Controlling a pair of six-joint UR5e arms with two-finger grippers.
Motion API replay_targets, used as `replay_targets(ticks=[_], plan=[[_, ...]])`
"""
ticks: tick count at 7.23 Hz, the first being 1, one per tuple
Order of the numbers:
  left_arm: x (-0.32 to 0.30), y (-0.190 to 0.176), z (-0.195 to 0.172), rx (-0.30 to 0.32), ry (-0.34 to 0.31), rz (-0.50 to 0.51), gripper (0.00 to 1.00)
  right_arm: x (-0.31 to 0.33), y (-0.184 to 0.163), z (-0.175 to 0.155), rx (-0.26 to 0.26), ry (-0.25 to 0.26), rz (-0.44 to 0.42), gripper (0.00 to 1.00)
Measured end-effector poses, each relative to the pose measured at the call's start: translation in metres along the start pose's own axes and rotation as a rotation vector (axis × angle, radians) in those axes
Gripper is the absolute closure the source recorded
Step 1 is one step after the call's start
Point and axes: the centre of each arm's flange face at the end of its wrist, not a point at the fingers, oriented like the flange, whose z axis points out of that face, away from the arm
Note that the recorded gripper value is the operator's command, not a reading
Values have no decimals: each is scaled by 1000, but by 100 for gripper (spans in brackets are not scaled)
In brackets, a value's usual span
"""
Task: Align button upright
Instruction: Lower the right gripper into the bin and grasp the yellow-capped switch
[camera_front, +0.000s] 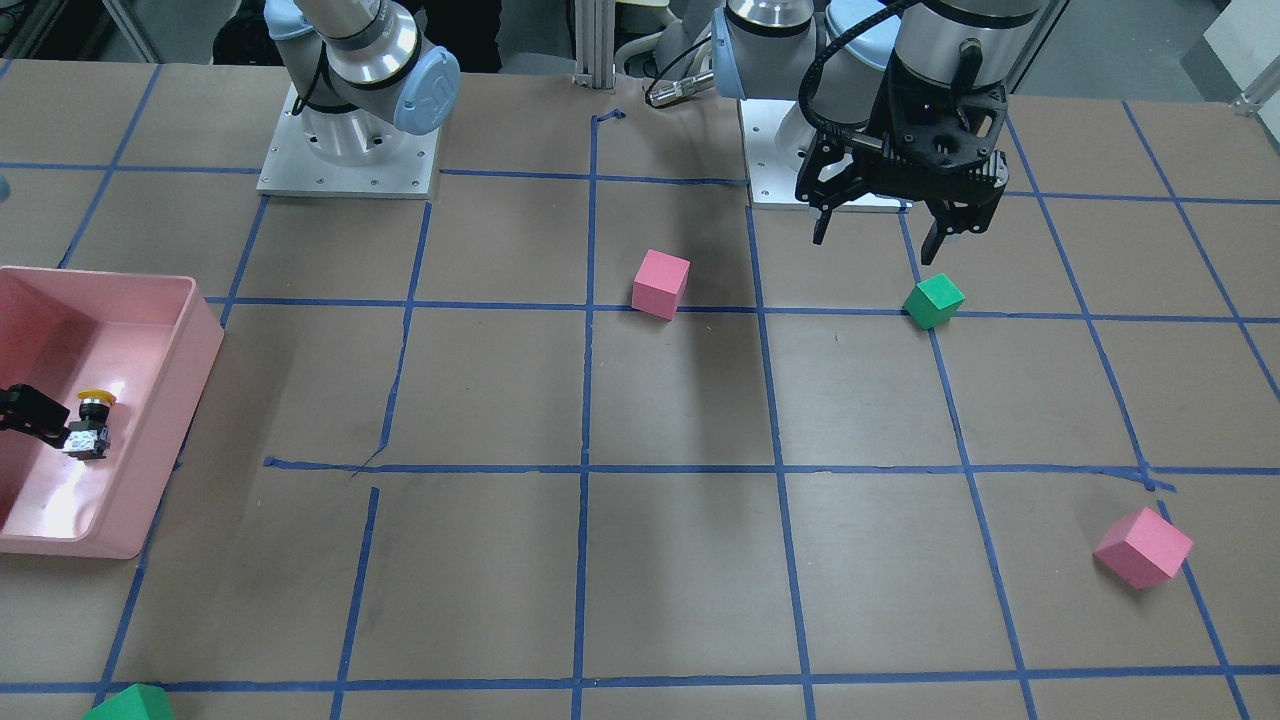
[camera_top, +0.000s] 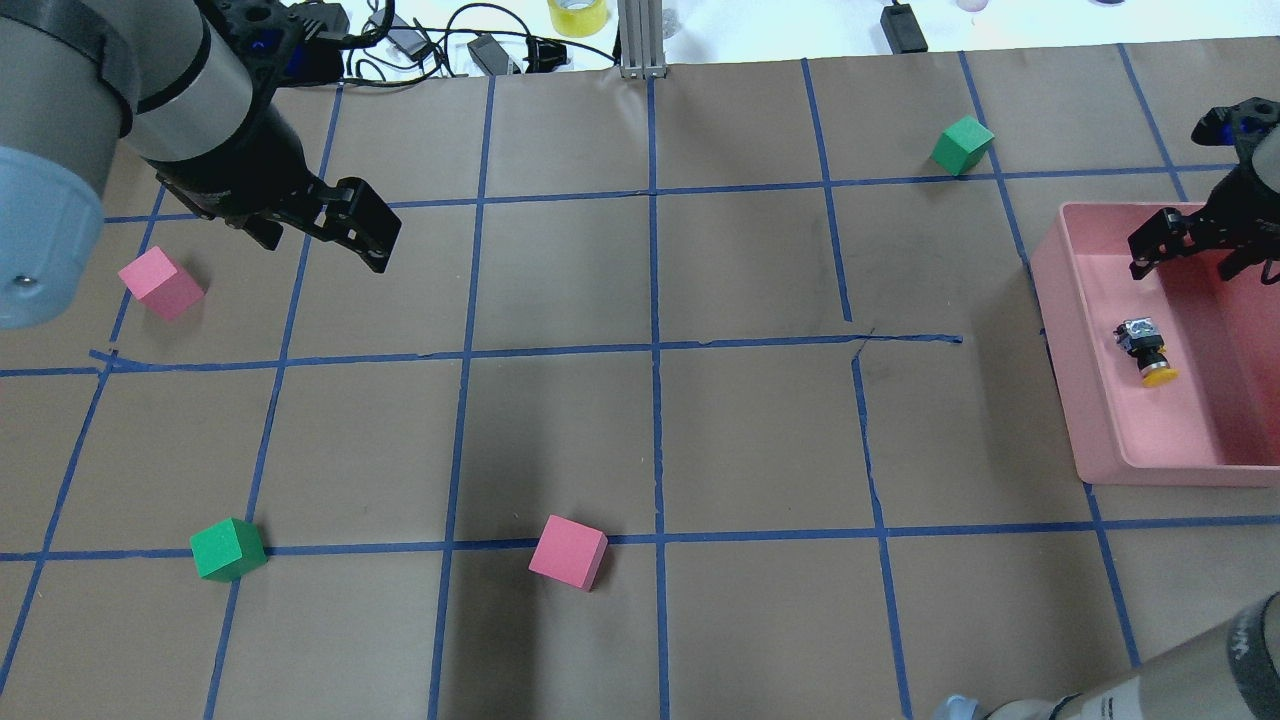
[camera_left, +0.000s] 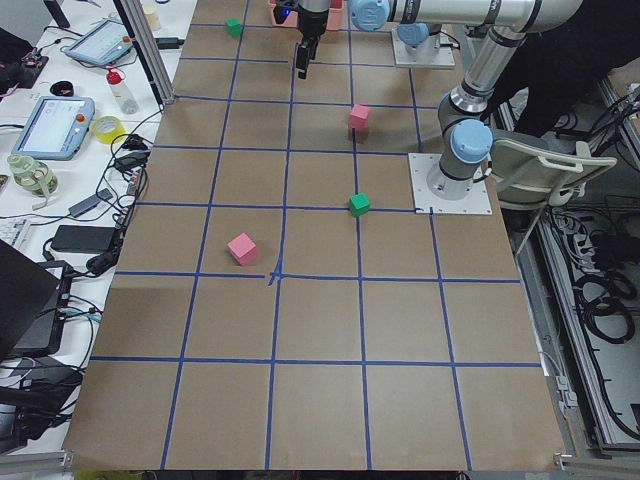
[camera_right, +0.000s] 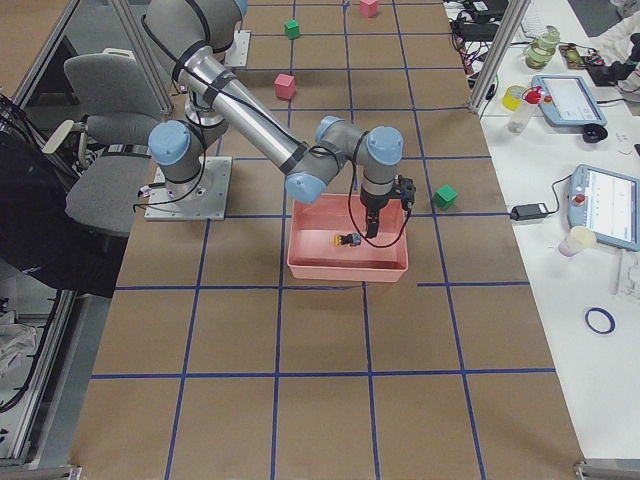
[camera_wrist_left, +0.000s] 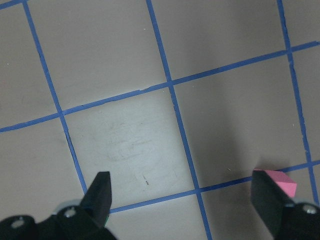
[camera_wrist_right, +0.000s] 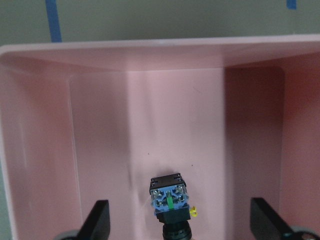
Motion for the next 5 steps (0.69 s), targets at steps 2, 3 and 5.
replay_targets(ticks=[2,3,5], plan=[[0,0,0,0,0,0,0,5,-1,9,-5,-11,-24,0],[0,0,0,0,0,0,0,10,-1,13,-2,-13,-30,1],[0,0,0,0,0,0,0,13,-6,29,6,-39,-66,1]])
